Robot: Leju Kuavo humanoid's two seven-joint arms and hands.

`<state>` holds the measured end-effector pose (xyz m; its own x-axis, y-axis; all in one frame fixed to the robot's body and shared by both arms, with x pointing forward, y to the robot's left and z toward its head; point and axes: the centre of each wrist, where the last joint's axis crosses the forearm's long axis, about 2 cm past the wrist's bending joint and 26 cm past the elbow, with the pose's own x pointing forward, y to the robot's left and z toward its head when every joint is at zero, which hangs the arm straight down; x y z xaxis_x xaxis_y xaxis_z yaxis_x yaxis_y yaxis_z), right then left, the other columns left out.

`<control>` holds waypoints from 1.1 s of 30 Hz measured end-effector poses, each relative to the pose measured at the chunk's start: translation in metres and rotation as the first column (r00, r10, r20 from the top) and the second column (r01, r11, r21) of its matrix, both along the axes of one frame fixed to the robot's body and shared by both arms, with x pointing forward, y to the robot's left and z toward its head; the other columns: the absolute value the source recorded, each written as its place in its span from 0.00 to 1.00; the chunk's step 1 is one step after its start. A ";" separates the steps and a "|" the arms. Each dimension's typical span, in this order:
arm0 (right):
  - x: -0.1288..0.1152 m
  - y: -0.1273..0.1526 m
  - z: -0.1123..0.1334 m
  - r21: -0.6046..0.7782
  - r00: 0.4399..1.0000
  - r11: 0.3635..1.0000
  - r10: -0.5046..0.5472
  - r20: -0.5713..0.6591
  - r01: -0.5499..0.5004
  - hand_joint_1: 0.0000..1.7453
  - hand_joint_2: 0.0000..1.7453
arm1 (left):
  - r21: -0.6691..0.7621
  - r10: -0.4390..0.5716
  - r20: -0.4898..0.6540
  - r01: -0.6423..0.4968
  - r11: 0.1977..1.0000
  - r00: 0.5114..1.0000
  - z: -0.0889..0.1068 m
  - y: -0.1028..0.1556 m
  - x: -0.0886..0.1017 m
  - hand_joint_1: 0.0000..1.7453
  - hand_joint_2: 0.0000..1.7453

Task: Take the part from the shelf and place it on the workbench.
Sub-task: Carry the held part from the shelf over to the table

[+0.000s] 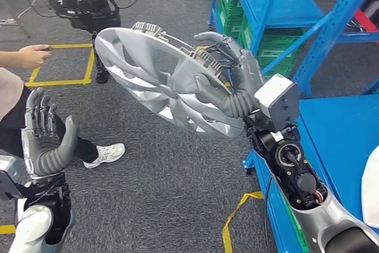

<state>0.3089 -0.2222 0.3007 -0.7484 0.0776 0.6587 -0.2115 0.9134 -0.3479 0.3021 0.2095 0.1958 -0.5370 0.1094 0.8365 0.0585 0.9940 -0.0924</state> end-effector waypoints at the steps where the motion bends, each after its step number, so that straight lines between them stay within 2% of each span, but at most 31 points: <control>1: 0.000 0.000 0.000 0.000 1.000 1.000 0.000 -0.001 0.000 1.00 1.00 | -0.001 -0.001 0.003 0.001 1.000 1.000 0.001 0.000 -0.001 0.00 1.00; 33: 0.007 -0.001 -0.006 0.018 1.000 1.000 -0.009 -0.009 0.009 1.00 1.00 | -0.005 0.000 0.018 0.000 1.000 1.000 0.006 0.003 -0.011 0.00 1.00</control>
